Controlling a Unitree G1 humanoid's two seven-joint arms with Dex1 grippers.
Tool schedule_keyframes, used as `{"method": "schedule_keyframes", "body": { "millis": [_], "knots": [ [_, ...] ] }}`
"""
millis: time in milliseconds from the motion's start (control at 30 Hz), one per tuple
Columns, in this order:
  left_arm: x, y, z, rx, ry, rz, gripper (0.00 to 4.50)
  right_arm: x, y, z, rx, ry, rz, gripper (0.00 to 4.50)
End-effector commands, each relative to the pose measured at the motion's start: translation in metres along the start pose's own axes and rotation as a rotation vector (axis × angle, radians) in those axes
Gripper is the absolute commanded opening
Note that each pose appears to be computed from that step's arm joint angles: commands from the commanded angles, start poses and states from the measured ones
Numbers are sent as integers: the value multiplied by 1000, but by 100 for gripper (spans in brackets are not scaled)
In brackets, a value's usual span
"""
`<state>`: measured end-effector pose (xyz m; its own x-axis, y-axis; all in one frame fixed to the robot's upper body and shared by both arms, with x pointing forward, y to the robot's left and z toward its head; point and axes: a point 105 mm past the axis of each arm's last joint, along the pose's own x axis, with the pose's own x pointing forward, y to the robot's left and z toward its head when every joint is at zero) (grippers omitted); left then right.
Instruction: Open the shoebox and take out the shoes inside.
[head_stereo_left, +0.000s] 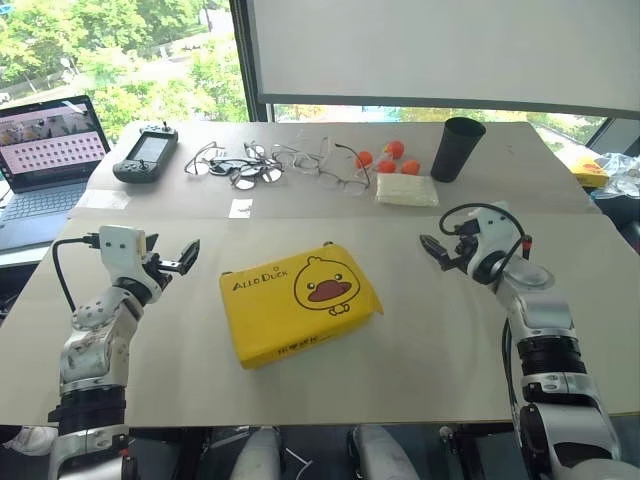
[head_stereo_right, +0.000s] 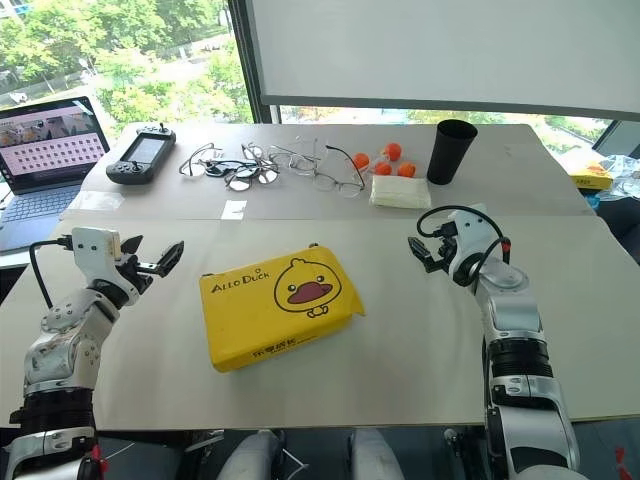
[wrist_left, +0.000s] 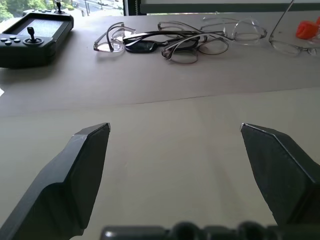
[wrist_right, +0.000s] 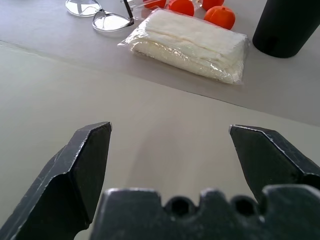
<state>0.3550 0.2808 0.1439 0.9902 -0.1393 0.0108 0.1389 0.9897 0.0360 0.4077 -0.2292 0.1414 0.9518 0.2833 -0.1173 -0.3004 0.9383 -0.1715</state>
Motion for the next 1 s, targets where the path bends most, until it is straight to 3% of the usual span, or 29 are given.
{"method": "schedule_keyframes", "body": {
  "millis": [33,133,267,367,467,567,667,800,1000],
  "knots": [
    [-4,7,12,80,-23,-20,450,-7,-2,16,-31,-53,27,423],
    [-19,14,8,121,11,-82,378,-12,12,18,-74,-45,166,350],
    [-33,16,7,187,46,-124,230,-5,41,22,-74,-37,350,210],
    [-46,-8,-6,226,124,-276,124,4,88,13,-59,13,590,108],
    [-57,-30,-10,202,169,-416,16,8,107,9,-67,38,692,3],
    [-79,-67,-16,138,253,-643,2,13,126,8,-66,42,776,0],
    [-88,-90,-17,109,315,-747,2,14,145,4,-101,63,856,0],
    [-79,-104,-16,124,316,-769,2,-2,156,1,-140,114,994,0],
    [-53,-120,-24,189,295,-793,2,-43,144,1,-201,251,1118,0]
  ]
}}
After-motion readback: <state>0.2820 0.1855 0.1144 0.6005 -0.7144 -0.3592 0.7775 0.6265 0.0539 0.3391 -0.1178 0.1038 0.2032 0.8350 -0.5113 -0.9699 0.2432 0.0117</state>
